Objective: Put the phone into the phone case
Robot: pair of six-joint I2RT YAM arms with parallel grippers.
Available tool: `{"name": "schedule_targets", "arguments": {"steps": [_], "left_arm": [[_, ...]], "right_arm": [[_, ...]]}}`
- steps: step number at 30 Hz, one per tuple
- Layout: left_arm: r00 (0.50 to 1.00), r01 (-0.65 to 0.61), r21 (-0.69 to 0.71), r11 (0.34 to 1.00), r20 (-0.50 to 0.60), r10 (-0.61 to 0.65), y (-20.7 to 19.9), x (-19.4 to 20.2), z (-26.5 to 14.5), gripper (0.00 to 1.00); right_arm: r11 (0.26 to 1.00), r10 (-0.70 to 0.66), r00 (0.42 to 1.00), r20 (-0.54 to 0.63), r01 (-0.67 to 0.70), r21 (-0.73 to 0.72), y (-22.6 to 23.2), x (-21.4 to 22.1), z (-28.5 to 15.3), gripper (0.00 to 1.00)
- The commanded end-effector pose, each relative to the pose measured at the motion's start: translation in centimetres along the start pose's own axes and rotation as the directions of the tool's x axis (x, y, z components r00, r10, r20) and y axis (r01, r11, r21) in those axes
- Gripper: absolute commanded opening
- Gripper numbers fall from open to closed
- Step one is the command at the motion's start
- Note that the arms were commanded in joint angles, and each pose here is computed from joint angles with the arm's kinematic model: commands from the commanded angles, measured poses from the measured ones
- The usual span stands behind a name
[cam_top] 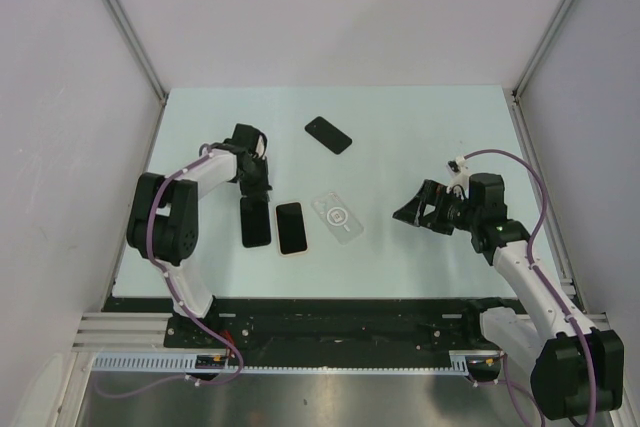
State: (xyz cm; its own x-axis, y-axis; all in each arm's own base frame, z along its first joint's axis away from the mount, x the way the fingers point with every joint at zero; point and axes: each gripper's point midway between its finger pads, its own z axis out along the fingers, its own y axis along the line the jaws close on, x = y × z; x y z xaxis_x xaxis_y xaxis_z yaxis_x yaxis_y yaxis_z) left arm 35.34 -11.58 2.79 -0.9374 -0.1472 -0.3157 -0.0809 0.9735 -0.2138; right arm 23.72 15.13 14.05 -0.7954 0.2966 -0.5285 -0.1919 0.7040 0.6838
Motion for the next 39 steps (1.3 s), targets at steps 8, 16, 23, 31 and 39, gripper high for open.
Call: {"name": "schedule_targets", "arguments": {"steps": [8, 16, 23, 31, 39], "left_arm": [[0.978, 0.060, 0.071, 0.996, 0.197, -0.073, -1.8, -8.6, -7.6, 0.04], [0.941, 0.004, 0.262, 0.965, 0.327, -0.092, -4.9, -14.4, -7.6, 0.36], [0.896, 0.097, 0.476, 0.874, 0.341, -0.285, -7.6, -20.1, -3.8, 0.66], [0.866, 0.125, 0.697, 0.706, 0.271, -0.421, -11.8, -26.3, 0.6, 0.70], [0.858, 0.118, 0.753, 0.647, 0.251, -0.448, -13.7, -30.3, 4.0, 0.72]], "right_arm": [[1.000, -0.007, 1.000, 0.023, 0.007, -0.006, -0.1, -0.7, -0.4, 1.00], [1.000, 0.000, 0.999, 0.045, -0.002, 0.031, -1.0, -1.2, -0.7, 1.00], [1.000, 0.018, 0.998, 0.064, -0.019, 0.016, -0.4, -1.5, -1.0, 1.00], [0.999, -0.002, 0.992, 0.123, -0.005, 0.053, -0.7, -2.5, -1.5, 1.00], [0.987, -0.069, 0.982, 0.177, 0.042, 0.155, -1.8, -4.5, -2.5, 1.00]]}}
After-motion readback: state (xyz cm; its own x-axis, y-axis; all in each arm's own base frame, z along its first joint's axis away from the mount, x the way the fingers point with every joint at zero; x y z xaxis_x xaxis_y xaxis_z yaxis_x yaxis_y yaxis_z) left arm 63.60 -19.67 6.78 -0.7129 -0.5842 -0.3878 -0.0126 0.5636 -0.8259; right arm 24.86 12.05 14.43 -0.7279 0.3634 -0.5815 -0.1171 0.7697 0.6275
